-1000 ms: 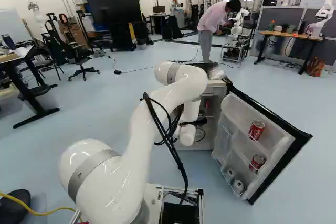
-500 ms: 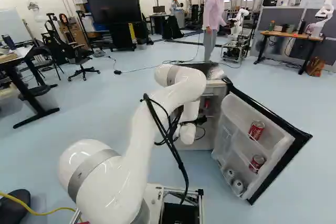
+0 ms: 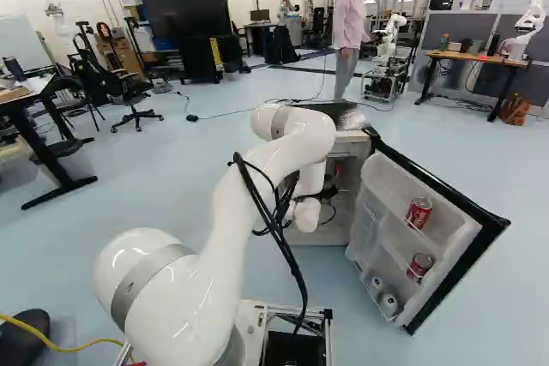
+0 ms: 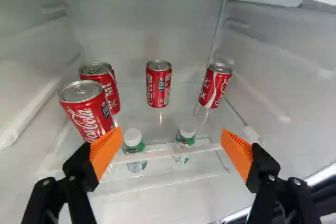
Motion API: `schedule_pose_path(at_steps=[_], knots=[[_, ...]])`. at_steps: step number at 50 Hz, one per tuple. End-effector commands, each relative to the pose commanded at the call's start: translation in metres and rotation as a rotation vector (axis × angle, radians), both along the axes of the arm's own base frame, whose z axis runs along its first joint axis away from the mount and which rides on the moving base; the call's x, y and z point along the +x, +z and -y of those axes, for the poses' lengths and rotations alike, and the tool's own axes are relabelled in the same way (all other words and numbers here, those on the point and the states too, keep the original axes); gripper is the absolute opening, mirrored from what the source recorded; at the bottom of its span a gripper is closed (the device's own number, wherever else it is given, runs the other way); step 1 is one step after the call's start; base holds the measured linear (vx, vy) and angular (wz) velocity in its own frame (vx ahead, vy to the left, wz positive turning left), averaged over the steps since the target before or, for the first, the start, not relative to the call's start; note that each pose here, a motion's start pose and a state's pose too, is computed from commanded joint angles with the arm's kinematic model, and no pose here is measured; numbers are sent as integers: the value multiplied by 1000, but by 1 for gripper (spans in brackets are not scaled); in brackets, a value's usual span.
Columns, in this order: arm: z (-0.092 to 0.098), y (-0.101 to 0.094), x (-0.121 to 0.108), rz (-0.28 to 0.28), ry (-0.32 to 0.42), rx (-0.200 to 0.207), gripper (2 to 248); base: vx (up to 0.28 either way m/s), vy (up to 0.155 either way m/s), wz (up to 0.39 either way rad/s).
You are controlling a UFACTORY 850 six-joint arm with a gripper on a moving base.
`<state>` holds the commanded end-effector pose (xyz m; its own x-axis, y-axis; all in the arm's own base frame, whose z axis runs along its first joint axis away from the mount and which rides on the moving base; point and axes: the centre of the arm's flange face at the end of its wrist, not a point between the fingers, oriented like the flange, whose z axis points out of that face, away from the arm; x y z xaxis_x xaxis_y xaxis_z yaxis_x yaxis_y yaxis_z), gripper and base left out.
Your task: Grab a drink from the fridge
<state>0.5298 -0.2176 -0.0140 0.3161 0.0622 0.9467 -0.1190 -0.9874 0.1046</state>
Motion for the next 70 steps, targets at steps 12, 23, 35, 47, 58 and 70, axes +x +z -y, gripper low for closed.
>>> schedule_pose_path(at_steps=[12,23,35,47,58,70], knots=[[1,-2,7,12,4,-5,247,0,0,0],[1,-5,14,23,9,-10,247,0,0,0],[2,-8,23,36,13,-16,247,0,0,0],[2,-11,31,50,18,-22,247,0,0,0],[3,-13,39,63,23,-28,247,0,0,0],[3,-17,47,78,27,-34,247,0,0,0]])
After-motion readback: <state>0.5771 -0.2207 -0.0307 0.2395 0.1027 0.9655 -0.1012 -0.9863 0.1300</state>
